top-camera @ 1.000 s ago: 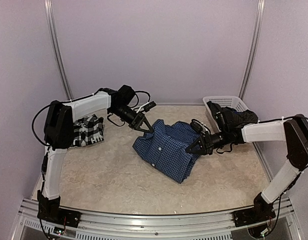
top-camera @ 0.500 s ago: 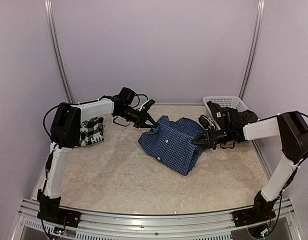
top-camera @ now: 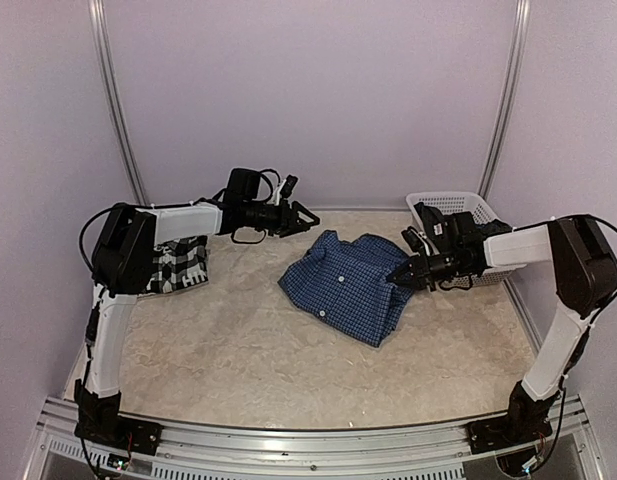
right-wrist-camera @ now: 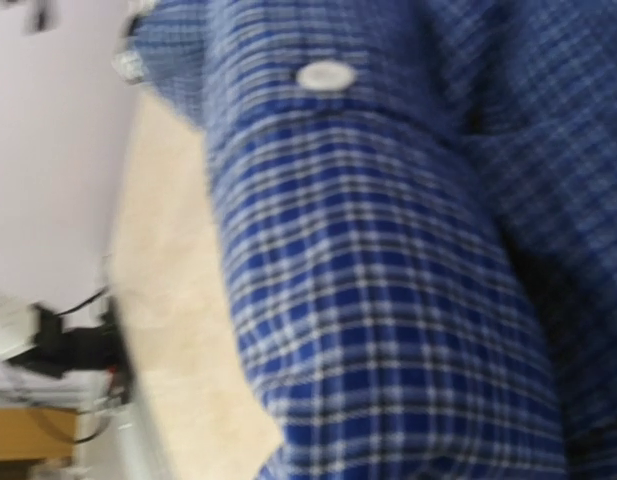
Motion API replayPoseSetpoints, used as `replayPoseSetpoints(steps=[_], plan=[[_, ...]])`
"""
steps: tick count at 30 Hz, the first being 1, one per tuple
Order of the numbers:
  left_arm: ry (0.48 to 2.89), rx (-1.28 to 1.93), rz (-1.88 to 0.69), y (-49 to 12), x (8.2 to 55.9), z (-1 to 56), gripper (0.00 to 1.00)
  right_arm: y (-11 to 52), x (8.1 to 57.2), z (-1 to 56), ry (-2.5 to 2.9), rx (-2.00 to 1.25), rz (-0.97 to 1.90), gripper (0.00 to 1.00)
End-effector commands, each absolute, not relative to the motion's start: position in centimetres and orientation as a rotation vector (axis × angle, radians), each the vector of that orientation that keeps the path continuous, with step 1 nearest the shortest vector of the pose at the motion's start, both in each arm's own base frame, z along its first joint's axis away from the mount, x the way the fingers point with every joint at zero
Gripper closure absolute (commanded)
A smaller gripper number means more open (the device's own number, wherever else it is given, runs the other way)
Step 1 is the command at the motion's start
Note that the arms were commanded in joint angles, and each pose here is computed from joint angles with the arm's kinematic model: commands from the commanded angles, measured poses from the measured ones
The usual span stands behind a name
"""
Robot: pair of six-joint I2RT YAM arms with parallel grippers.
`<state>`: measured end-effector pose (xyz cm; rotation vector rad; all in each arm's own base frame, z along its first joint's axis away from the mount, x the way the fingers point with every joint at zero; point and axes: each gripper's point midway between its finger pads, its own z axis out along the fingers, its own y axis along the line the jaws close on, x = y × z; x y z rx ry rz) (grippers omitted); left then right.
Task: Fold and stack the long sleeve shirts
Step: Fold the 2/3-rectangle-folded shirt at the center of the board.
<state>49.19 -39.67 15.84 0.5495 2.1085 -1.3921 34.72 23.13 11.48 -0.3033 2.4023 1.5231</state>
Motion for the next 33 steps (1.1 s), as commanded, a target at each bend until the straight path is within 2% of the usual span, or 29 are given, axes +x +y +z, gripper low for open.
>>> replayPoseSetpoints(steps=[1, 3, 6, 7, 12, 13, 15, 21, 33], plan=[[1.95, 0.419, -1.13, -36.3, 52.6, 21.4, 0.37, 21.2, 36.9, 9.7, 2.474, -0.303, 1.264, 1.0], [1.935, 0.392, -1.026, -35.0, 52.5, 22.3, 0.34, 20.8, 37.1, 9.3, 2.492, -0.309, 1.216, 1.0], [1.962, 0.371, -0.908, -33.8, 51.5, 22.1, 0.33, 20.4, 37.6, 9.3, 2.502, -0.329, 1.156, 0.94], [1.973, 0.372, -0.867, -33.8, 50.8, 22.0, 0.33, 20.4, 37.7, 9.4, 2.502, -0.343, 1.146, 0.88], [2.037, 0.394, -0.625, -33.6, 46.3, 20.5, 0.33, 20.6, 38.5, 12.8, 2.404, -0.438, 1.105, 0.37], [2.047, 0.401, -0.593, -33.7, 45.6, 19.9, 0.33, 20.7, 38.8, 13.7, 2.381, -0.46, 1.086, 0.3], [2.073, 0.417, -0.576, -34.0, 44.0, 18.7, 0.32, 21.1, 39.2, 15.2, 2.345, -0.507, 1.045, 0.23], [2.138, 0.463, -0.592, -34.4, 40.6, 15.8, 0.32, 22.4, 40.4, 15.8, 2.334, -0.609, 1.012, 0.17], [2.209, 0.462, -0.691, -35.7, 34.9, 11.5, 0.32, 27.9, 42.3, 12.5, 2.386, -0.887, 0.943, 0.17]])
